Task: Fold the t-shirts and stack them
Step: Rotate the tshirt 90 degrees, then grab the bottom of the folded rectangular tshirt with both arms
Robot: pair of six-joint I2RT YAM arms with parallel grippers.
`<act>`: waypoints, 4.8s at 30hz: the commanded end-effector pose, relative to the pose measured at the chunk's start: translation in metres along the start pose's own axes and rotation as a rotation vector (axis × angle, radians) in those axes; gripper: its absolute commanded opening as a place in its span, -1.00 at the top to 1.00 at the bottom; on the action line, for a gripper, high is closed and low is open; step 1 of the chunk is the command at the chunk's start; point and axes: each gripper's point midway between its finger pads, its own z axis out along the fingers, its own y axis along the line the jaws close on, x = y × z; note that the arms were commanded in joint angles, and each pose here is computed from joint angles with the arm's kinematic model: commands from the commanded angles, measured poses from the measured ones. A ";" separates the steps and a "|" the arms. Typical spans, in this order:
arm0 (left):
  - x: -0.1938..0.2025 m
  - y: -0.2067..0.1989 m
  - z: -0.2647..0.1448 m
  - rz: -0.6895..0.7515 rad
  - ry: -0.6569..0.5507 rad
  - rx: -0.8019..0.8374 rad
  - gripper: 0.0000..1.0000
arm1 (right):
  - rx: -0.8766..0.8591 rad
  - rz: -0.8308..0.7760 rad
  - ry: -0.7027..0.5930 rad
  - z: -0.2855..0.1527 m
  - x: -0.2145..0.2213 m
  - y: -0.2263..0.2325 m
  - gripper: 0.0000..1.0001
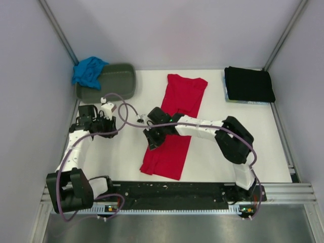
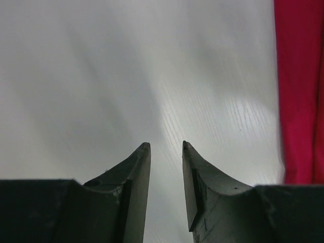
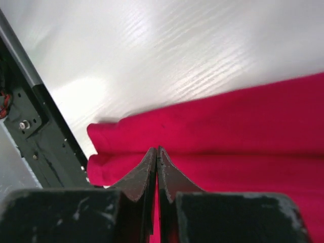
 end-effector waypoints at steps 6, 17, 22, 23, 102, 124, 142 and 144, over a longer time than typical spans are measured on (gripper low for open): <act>-0.010 0.012 -0.005 -0.022 -0.059 -0.057 0.25 | 0.059 -0.052 0.105 0.034 0.023 0.001 1.00; -0.009 0.010 -0.005 -0.013 -0.057 -0.044 0.24 | 0.095 -0.049 0.136 0.012 0.050 -0.002 1.00; -0.009 0.008 -0.005 -0.007 -0.055 -0.028 0.22 | 0.104 -0.043 0.107 -0.004 0.051 0.002 1.00; -0.008 0.008 -0.005 -0.009 -0.053 -0.028 0.22 | 0.108 -0.044 0.099 -0.007 0.052 0.002 1.00; 0.091 -0.235 0.018 1.252 -0.143 0.966 -0.34 | 0.235 -0.884 -0.137 -0.138 0.157 -0.020 -0.38; 0.155 -0.211 0.035 1.527 0.188 0.921 -0.34 | -0.064 -1.217 -0.021 -0.062 0.184 0.021 0.02; 0.051 -0.229 0.037 1.287 0.072 0.623 1.00 | 0.149 -1.079 -0.198 -0.122 0.138 0.005 1.00; 0.025 -0.231 0.040 1.225 0.052 0.586 1.00 | 0.218 -1.061 -0.275 -0.138 0.117 -0.006 1.00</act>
